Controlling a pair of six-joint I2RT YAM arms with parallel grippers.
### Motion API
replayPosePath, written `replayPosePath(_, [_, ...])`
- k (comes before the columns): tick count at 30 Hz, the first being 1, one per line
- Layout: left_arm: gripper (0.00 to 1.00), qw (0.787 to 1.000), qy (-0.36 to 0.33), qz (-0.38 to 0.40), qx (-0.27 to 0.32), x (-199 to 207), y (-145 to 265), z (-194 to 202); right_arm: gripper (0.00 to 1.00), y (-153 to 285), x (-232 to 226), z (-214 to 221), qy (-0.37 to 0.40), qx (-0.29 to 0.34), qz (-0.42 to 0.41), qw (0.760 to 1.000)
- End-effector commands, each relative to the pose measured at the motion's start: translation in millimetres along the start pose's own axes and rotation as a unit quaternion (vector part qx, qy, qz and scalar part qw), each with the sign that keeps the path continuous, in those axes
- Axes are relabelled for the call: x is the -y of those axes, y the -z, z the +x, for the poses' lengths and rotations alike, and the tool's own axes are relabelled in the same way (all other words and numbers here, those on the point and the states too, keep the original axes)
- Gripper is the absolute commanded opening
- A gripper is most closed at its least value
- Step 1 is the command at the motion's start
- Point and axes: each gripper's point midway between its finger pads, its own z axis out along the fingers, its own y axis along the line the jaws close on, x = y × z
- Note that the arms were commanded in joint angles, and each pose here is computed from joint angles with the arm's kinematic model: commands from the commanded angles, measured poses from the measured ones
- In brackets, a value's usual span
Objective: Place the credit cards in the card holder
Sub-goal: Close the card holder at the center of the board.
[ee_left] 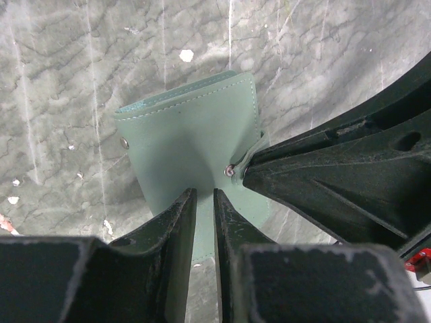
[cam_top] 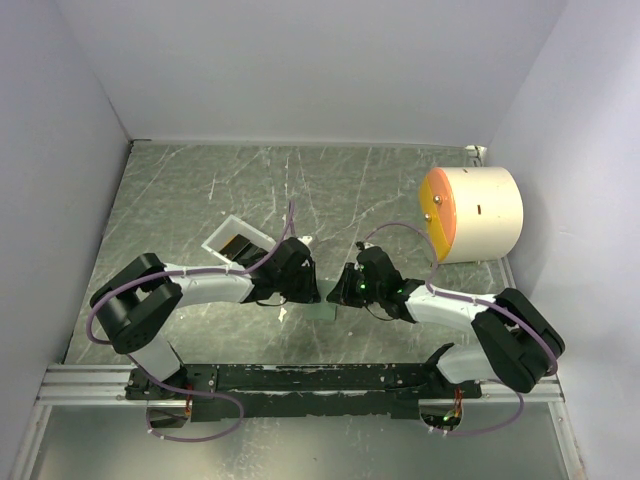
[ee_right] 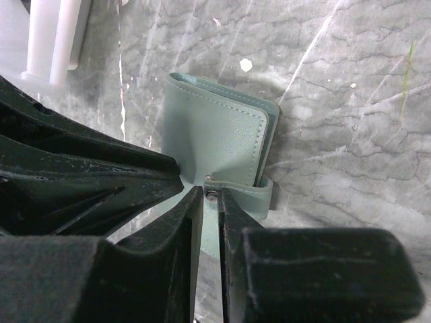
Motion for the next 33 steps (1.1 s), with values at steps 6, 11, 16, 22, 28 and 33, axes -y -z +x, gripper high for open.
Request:
replayPosePath(6, [0.27,1.000,0.005,0.010,-0.009,0,-4,5,0.15,-3,-7,-2,-0.003,0.000,-0.018,1.000])
replayPosePath(11, [0.27,1.000,0.007,0.010,-0.011,-1,-5,8,0.15,-3,-9,-3,-0.003,0.000,-0.022,1.000])
replayPosePath(16, [0.27,1.000,0.010,0.012,-0.012,-2,-7,9,0.15,0,-12,-6,-0.001,0.010,-0.026,1.000])
replayPosePath(22, [0.26,1.000,0.013,0.012,-0.009,-1,-5,8,0.15,-4,0,-3,0.003,0.002,0.003,1.000])
replayPosePath(28, [0.27,1.000,0.019,0.019,0.003,3,-1,3,0.15,-1,14,-1,0.014,-0.003,0.044,0.999])
replayPosePath(33, [0.27,1.000,0.020,0.023,0.005,5,0,2,0.14,-1,19,0,0.021,-0.010,0.060,0.998])
